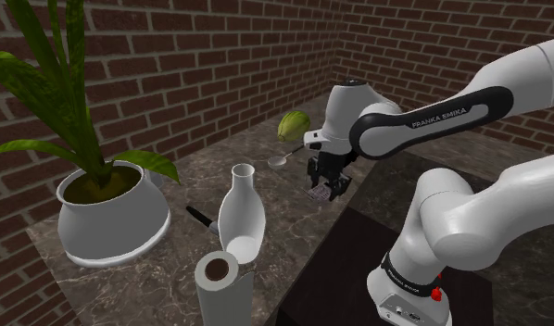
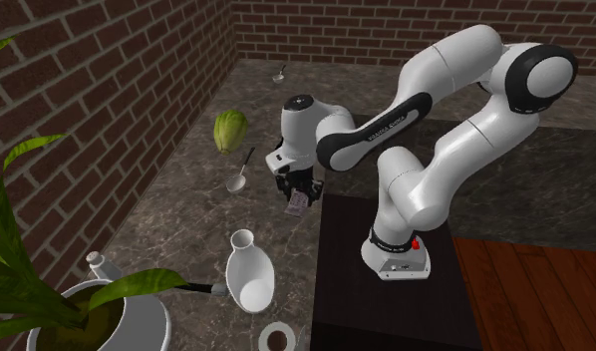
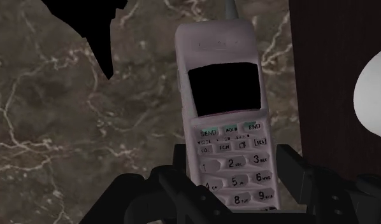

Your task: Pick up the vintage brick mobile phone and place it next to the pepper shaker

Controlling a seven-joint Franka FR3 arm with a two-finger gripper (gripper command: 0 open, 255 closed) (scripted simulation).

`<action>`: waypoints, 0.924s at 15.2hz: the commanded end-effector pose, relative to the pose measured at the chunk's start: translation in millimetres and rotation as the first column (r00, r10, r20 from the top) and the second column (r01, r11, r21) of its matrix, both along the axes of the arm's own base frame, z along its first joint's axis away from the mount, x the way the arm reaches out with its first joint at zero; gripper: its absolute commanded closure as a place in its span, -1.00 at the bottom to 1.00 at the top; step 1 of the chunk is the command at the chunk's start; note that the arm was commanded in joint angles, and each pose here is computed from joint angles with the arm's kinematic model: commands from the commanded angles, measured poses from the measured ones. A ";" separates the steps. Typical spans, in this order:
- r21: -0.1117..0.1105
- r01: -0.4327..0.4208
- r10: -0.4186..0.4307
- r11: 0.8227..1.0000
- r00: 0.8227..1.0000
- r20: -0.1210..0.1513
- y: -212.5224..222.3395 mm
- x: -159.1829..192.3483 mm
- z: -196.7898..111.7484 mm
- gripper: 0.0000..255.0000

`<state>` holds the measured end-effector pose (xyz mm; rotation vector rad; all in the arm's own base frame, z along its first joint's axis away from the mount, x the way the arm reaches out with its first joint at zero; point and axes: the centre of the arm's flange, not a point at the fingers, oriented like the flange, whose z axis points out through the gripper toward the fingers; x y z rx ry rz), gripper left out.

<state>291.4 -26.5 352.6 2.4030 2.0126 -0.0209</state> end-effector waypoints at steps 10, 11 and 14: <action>0.000 0.000 0.000 1.000 1.000 0.000 0.2 -0.2 58.7 1.00; 0.000 0.000 0.000 1.000 1.000 0.000 0.2 -0.2 64.0 1.00; 0.000 0.000 0.000 1.000 1.000 0.000 0.2 -0.2 79.8 1.00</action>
